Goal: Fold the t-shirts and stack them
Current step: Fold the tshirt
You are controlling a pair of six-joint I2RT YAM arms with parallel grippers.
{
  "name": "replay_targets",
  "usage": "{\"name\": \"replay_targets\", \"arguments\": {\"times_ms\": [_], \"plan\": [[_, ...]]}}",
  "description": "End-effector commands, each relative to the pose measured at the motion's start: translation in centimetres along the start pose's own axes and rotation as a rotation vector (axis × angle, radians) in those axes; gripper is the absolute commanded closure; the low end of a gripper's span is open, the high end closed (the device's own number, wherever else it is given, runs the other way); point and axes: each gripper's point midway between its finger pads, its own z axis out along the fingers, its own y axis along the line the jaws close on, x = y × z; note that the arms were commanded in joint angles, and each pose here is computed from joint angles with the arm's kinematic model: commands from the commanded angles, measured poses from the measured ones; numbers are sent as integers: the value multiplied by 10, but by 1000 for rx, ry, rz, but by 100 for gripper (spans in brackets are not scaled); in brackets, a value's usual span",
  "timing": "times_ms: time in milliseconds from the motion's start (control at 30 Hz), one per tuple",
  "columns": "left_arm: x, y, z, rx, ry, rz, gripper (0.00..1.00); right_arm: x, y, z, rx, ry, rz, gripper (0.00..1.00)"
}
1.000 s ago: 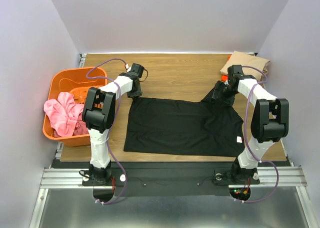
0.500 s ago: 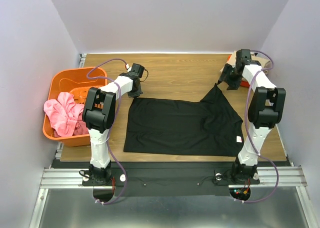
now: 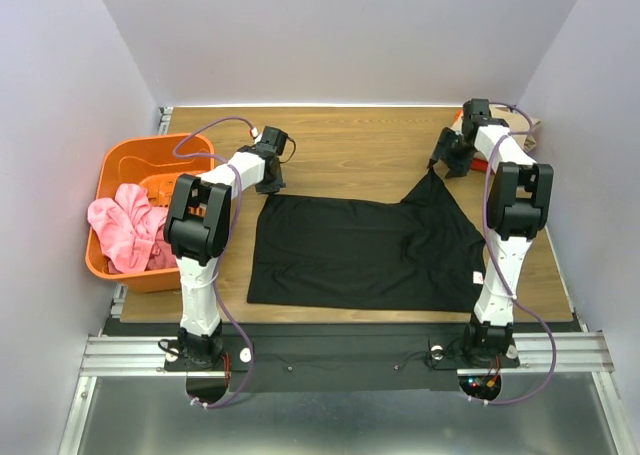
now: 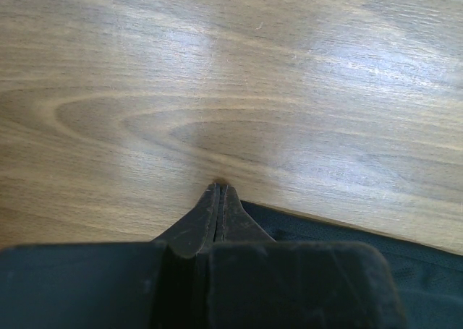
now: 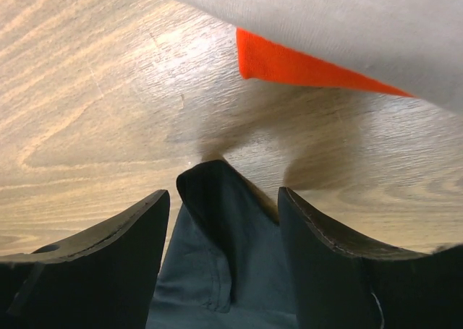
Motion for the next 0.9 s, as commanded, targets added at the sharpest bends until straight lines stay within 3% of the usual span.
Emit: {"name": "replay_targets", "arguments": {"times_ms": [0, 467, 767, 867], "plan": [[-5, -1, -9, 24, -9, -18, 100, -15, 19, -10, -53, -41, -13, 34], [-4, -4, -8, 36, -2, -19, 100, -5, 34, -4, -61, -35, -59, 39], [-3, -2, -10, 33, -3, -18, 100, 10, 26, 9, -27, 3, -72, 60], [-3, -2, -10, 34, -4, -18, 100, 12, 25, 10, -24, 8, -76, 73]]}}
